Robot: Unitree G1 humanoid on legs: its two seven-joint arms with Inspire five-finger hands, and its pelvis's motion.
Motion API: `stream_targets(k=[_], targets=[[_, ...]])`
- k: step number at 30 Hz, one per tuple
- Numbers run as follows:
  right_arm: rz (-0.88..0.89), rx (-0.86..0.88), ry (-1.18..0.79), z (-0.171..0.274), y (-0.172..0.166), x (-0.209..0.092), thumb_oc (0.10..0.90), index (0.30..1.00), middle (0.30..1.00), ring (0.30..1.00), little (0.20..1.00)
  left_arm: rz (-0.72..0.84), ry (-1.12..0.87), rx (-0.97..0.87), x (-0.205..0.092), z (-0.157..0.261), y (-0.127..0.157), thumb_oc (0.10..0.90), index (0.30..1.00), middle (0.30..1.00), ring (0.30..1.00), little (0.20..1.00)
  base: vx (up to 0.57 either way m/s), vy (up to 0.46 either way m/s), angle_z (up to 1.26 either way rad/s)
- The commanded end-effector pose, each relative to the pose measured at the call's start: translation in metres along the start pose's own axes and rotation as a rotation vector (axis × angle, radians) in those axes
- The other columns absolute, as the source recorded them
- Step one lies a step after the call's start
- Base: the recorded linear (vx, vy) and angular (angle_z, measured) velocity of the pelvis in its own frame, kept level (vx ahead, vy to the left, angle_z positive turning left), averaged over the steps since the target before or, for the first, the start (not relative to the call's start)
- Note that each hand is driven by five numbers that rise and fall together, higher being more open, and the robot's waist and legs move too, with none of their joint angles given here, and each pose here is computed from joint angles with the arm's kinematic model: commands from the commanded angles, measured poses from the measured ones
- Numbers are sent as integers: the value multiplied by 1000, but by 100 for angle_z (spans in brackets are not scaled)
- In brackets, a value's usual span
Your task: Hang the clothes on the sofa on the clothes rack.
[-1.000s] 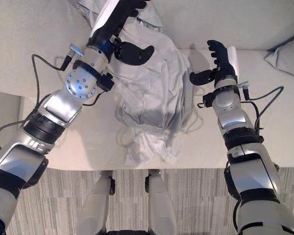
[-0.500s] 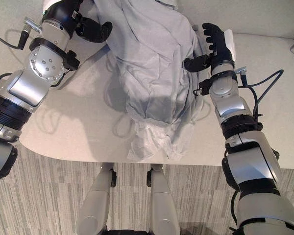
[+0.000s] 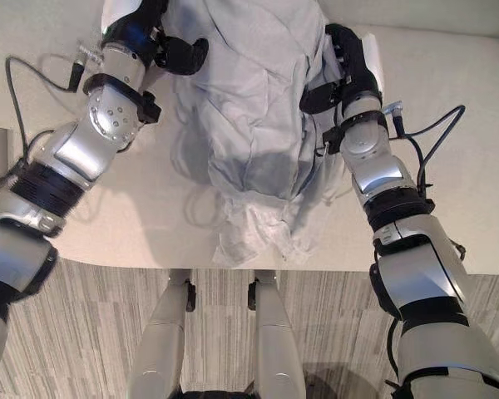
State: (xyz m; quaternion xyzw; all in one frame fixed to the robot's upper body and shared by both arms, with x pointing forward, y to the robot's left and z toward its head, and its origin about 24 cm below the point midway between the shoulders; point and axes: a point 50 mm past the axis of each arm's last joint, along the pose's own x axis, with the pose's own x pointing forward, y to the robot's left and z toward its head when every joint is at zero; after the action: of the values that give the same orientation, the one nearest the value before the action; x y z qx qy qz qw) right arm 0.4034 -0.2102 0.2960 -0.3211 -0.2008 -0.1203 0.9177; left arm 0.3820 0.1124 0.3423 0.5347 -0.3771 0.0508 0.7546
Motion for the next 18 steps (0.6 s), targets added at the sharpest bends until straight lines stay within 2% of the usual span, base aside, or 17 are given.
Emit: stream_targets(k=[1, 2, 13, 14, 15, 16, 18], targets=[[-65, 51, -161, 36, -24, 6, 800, 900, 900, 900, 900, 189, -105, 49, 18, 21, 54, 800, 900, 900, 900, 900, 18, -93, -2], [-61, 53, -195, 41, -25, 3, 800, 900, 900, 900, 900, 141, -122, 169, 16, 17, 54, 800, 900, 900, 900, 900, 9, -46, -2], [-66, 78, -234, 51, -29, 2, 800, 900, 900, 900, 900, 37, -155, 321, 14, 14, 43, 800, 900, 900, 900, 900, 4, -10, 1], [-61, 87, -243, 53, -28, 2, 715, 773, 773, 773, 773, 31, -155, 327, 14, 14, 42, 800, 900, 900, 900, 900, 20, -27, 5], [-49, 96, -266, 57, -26, 0, 400, 300, 300, 300, 300, 8, -155, 329, 12, 13, 37, 596, 594, 594, 594, 594, 0, 0, 0], [-36, 111, -294, 60, -25, -5, 400, 300, 300, 300, 300, -14, -153, 314, 9, 11, 32, 400, 300, 300, 300, 300, 24, -33, 0], [-44, 143, -346, 60, -28, -17, 400, 300, 300, 300, 300, -44, -139, 296, 2, 4, 24, 400, 300, 300, 300, 300, 11, -15, 0]])
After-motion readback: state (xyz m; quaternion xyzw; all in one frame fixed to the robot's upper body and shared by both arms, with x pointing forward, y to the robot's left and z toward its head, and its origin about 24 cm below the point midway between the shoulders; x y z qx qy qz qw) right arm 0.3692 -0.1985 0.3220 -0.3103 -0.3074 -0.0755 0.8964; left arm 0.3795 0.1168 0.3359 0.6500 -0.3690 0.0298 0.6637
